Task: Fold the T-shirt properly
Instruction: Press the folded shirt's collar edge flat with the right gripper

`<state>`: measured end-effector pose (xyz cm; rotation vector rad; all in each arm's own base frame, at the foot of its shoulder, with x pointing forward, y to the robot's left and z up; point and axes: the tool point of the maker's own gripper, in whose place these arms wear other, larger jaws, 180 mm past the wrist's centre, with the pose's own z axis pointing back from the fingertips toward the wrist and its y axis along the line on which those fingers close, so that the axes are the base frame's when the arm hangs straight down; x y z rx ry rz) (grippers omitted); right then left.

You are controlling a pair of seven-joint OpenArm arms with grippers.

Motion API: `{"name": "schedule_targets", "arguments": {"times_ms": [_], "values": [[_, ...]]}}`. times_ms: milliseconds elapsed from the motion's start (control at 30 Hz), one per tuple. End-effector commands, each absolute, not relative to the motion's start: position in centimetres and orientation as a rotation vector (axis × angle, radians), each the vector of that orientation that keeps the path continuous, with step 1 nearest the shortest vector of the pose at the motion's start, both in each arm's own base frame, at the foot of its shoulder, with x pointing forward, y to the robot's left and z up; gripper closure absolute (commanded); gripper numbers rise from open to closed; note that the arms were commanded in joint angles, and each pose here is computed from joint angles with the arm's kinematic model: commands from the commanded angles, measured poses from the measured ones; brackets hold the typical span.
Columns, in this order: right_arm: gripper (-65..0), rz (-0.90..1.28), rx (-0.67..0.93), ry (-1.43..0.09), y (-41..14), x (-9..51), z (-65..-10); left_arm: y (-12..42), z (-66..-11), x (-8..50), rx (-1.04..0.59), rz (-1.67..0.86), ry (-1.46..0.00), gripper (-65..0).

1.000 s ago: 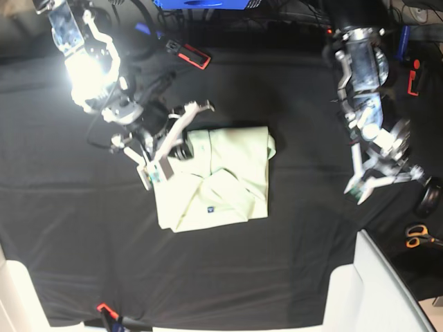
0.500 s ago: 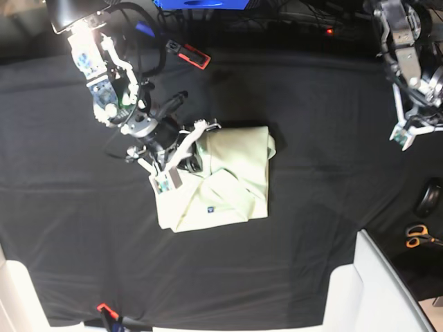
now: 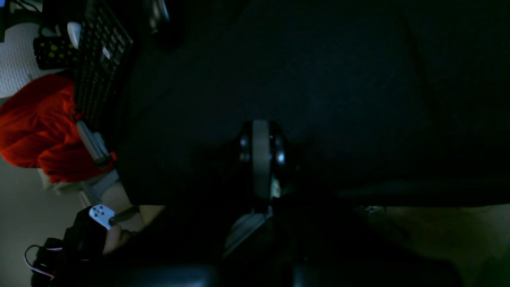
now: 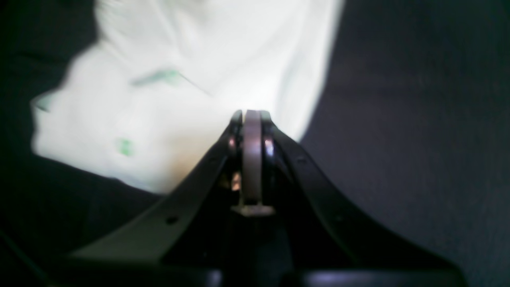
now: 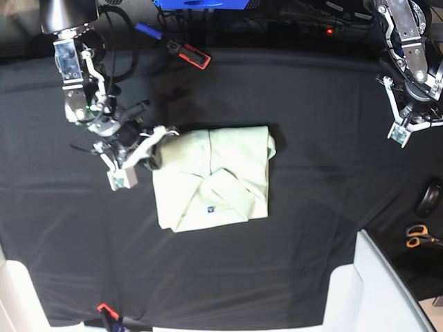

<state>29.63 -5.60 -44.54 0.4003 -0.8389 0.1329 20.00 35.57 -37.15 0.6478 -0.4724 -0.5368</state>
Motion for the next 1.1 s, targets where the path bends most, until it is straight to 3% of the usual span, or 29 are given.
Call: {"name": "schedule_targets", "arguments": {"times_ms": [0, 267, 667, 1067], "values": [[0.0, 0.125, 0.424, -0.89, -5.3, 30.8, -43.3, 35.7, -36.1, 20.6, 0.677, -0.527, -0.502, 0.0], [0.0, 0.098, 0.418, -0.846, -5.7, 29.7, -45.2, 34.7, -36.5, 21.1, 0.654, -0.497, -0.524, 0.0], [0.0, 0.148, 0.457, -0.909, -3.3, 29.8, -39.9, 34.7, -36.8, 20.6, 0.65, -0.501, -0.511, 0.0], [0.0, 0.096, 0.502, -0.776, -1.0, 27.1, -46.9, 35.2, -36.5, 20.6, 0.662, -0.508, -0.509, 0.0]]}}
